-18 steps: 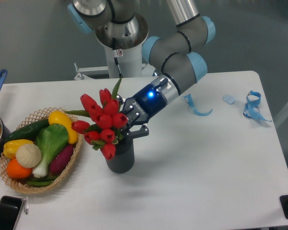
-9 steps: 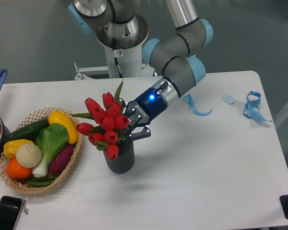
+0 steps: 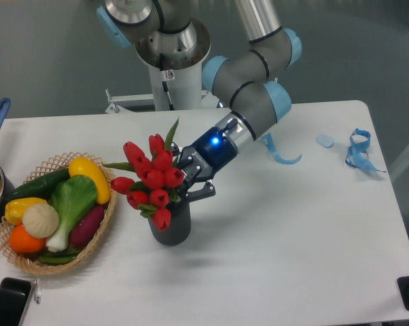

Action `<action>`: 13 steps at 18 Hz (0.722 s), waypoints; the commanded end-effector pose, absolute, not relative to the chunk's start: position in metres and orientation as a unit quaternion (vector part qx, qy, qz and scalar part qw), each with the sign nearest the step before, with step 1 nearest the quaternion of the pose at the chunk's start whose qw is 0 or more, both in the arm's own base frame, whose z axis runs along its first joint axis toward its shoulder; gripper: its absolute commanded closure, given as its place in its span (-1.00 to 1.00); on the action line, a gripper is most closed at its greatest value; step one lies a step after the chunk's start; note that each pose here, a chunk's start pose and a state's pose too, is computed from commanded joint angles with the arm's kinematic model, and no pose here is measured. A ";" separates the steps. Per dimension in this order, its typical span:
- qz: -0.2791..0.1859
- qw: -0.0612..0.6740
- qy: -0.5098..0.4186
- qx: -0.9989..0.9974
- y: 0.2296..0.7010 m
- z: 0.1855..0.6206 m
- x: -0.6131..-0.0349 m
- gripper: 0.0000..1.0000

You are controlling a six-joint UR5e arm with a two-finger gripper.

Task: Insert the flowers into the vase
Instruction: 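Push the tulip stems down into the vase with the gripper, then open the gripper and release the tulips in the vase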

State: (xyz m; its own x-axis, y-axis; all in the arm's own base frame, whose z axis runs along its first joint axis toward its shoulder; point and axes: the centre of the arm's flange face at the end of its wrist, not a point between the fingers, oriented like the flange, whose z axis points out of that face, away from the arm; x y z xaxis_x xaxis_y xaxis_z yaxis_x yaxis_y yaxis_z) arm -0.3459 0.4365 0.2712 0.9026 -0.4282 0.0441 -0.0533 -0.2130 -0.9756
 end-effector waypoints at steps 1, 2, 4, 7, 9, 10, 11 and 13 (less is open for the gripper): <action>-0.154 0.607 0.158 -0.763 0.437 0.271 -0.346 0.00; -0.154 0.607 0.158 -0.763 0.437 0.272 -0.346 -0.20; -0.153 0.608 0.158 -0.763 0.436 0.273 -0.347 -0.35; -0.151 0.608 0.157 -0.763 0.435 0.273 -0.348 -0.51; -0.149 0.608 0.158 -0.764 0.434 0.275 -0.348 -0.86; -0.148 0.608 0.158 -0.764 0.434 0.276 -0.349 -1.00; -0.146 0.608 0.159 -0.765 0.432 0.277 -0.348 -1.00; -0.128 0.592 0.164 -0.779 0.427 0.285 -0.348 -1.00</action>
State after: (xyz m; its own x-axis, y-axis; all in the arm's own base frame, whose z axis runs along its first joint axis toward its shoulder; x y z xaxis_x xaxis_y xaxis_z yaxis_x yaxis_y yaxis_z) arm -0.3484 0.4269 0.2846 0.9137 -0.4063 0.0056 -0.1035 -0.2461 -0.9637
